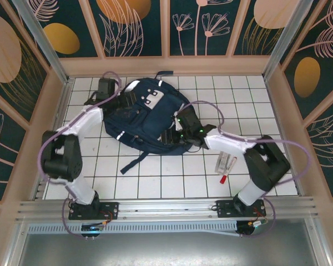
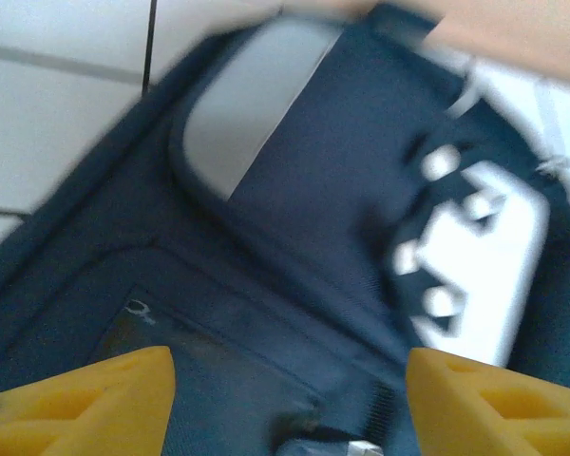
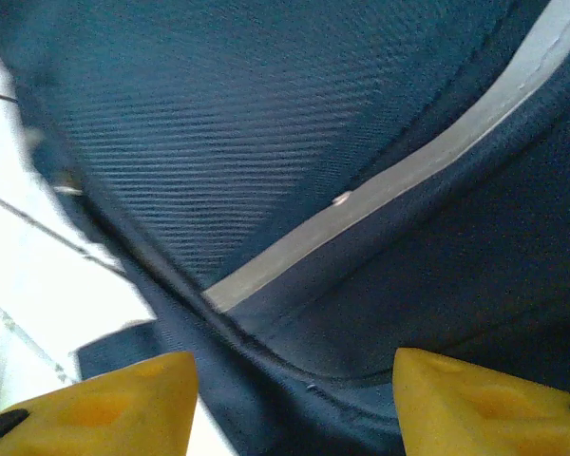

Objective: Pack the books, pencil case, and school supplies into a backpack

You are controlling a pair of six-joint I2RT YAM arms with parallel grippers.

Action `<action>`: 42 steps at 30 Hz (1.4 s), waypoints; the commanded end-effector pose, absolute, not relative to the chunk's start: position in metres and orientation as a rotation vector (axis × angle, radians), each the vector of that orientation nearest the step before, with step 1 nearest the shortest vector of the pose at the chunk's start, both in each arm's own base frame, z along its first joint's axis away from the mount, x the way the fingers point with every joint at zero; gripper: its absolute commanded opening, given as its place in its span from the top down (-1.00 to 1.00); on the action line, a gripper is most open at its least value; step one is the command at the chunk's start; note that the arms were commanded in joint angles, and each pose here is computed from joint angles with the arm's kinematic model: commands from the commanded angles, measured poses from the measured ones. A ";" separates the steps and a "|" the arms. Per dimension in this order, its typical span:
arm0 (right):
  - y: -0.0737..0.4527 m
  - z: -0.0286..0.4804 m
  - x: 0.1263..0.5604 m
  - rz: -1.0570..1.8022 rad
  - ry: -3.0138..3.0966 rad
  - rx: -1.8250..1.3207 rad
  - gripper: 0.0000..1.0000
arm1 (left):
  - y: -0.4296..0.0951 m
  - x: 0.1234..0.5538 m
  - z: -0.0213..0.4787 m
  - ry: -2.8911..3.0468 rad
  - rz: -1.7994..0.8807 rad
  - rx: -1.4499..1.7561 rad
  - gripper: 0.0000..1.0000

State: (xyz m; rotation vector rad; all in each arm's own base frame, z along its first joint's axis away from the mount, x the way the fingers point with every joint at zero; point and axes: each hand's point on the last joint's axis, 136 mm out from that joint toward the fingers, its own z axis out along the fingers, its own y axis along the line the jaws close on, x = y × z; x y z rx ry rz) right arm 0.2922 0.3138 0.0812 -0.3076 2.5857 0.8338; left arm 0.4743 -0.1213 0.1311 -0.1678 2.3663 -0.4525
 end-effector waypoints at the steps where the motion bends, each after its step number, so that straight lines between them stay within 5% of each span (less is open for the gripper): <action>1: 0.312 0.069 0.339 0.727 2.506 -0.295 -0.09 | -0.116 0.462 0.084 2.439 -0.390 -0.150 -0.25; 8: 0.281 0.060 0.412 0.763 2.462 -0.194 -0.02 | -0.115 0.378 0.049 2.535 -0.361 -0.112 -0.20; 14: 0.273 0.079 0.453 0.824 2.435 -0.146 -0.03 | -0.129 0.332 0.090 2.521 -0.430 -0.115 -0.21; 21: 0.273 0.115 0.395 0.889 2.469 -0.232 -0.06 | -0.166 0.327 0.180 2.181 -0.546 0.361 -0.13; 29: 0.313 0.106 0.298 1.014 2.492 -0.476 -0.06 | -0.205 0.285 0.140 1.889 -0.406 1.220 -0.24; 38: 0.354 0.078 0.314 0.895 2.495 -0.481 0.11 | -0.175 0.306 0.089 1.793 0.002 1.495 -0.35; 39: 0.353 0.075 0.316 0.855 2.505 -0.468 0.16 | -0.171 0.314 0.086 1.811 0.054 1.472 -0.31; 42: 0.349 0.066 0.320 0.788 2.539 -0.393 0.25 | -0.163 0.335 0.083 1.864 0.135 1.398 0.22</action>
